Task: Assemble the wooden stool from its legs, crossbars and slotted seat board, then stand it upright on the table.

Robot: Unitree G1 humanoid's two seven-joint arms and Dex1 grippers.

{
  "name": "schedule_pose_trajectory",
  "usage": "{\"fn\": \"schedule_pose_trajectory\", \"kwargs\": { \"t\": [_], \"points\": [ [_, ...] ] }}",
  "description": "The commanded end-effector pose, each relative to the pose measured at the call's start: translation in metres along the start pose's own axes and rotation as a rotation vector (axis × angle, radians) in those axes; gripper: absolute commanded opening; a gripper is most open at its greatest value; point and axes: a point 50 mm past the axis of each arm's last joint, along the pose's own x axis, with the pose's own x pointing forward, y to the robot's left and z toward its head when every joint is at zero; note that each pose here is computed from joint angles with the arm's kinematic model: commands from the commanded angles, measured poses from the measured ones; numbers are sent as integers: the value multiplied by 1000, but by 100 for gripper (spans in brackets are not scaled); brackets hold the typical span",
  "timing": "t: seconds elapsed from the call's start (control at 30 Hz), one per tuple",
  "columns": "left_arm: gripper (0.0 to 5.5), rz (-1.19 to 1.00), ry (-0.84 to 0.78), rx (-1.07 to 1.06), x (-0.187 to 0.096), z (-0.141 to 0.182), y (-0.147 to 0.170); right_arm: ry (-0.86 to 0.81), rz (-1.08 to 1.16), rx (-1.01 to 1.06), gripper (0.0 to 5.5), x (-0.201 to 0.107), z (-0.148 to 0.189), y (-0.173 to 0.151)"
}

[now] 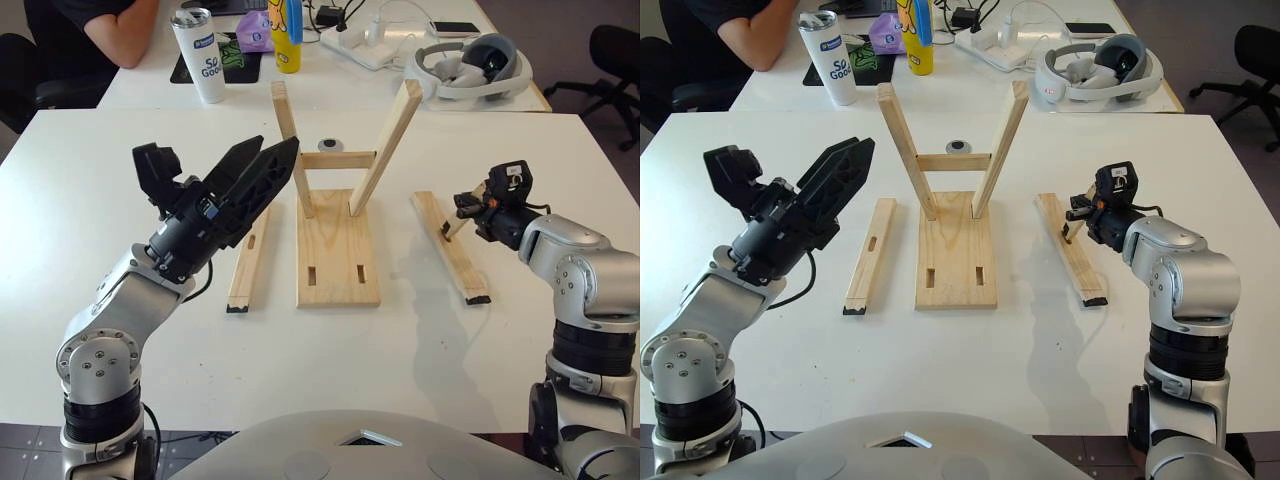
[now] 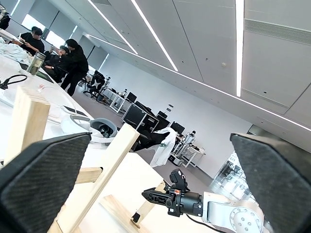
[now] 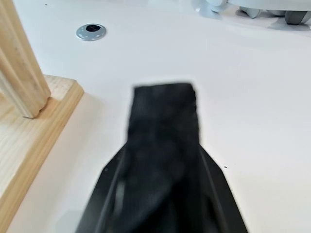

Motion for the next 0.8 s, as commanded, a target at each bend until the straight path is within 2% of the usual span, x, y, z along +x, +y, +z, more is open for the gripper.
{"fn": "schedule_pose_trajectory", "kwargs": {
  "t": [0.03,0.43,0.8],
  "points": [
    [532,7,-4,10,-9,-3,0,10,24,-9,40,-1,5,1],
    [532,0,10,11,-18,-7,8,51,-29,8,40,-3,-13,-8],
    [532,-23,7,17,9,0,-9,-71,-74,105,40,-8,0,-8]
  ]
}}
